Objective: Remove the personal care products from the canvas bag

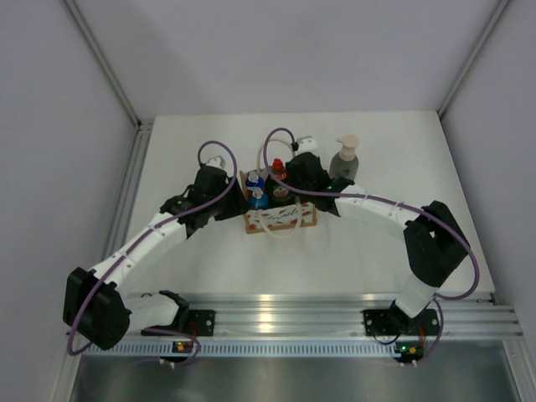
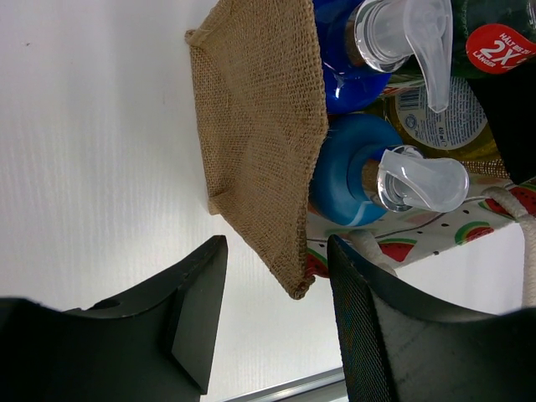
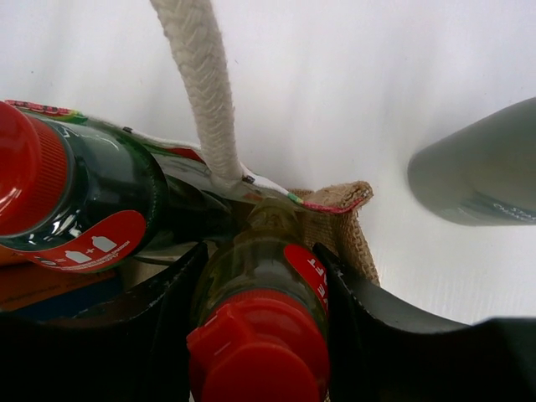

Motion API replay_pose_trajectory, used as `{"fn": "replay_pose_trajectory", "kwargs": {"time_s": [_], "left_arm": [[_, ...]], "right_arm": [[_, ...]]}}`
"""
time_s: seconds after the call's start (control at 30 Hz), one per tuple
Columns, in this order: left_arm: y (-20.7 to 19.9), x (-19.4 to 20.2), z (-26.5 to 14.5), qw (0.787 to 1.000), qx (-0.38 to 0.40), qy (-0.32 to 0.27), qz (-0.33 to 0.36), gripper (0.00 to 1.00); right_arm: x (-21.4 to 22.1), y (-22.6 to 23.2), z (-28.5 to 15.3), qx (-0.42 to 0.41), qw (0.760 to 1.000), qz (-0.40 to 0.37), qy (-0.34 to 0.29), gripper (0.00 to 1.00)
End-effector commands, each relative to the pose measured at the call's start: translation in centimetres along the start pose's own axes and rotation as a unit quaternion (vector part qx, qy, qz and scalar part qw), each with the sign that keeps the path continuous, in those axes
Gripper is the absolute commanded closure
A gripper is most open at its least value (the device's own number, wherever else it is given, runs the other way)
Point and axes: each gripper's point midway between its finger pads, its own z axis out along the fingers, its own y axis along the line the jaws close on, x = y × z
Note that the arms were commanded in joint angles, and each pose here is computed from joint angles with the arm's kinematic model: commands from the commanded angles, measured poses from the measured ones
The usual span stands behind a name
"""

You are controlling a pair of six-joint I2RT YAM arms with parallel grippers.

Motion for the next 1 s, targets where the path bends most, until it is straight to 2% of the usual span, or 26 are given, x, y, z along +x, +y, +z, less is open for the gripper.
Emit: {"fn": "replay_pose_trajectory", "kwargs": {"time_s": [0.0, 0.47, 0.83, 0.97], "left_arm": [[-0.8, -0.4, -0.3, 1.0, 0.021, -0.014, 0.005, 0.44], [-0.7, -0.4, -0.6, 1.0, 0.021, -0.018, 0.002, 0.44], [-0.8, -0.7, -0.9, 0.999, 0.024, -0.024, 0.002, 0.44], [-0.8, -0.7, -1.0, 0.999, 0.024, -0.026, 0.001, 0.44]], "right_arm": [[-1.6, -0.9, -0.2, 0.005, 0.999, 0.006, -0.034, 1.0], [-7.9, -0.6, -4.0, -0.029, 0.993, -0.014, -0.115, 1.0], [-10.1, -0.8, -6.4, -0.04, 0.99, -0.012, -0.138, 1.0], [-12.2, -0.8, -8.2, -0.049, 0.987, -0.006, -0.152, 1.0]]}}
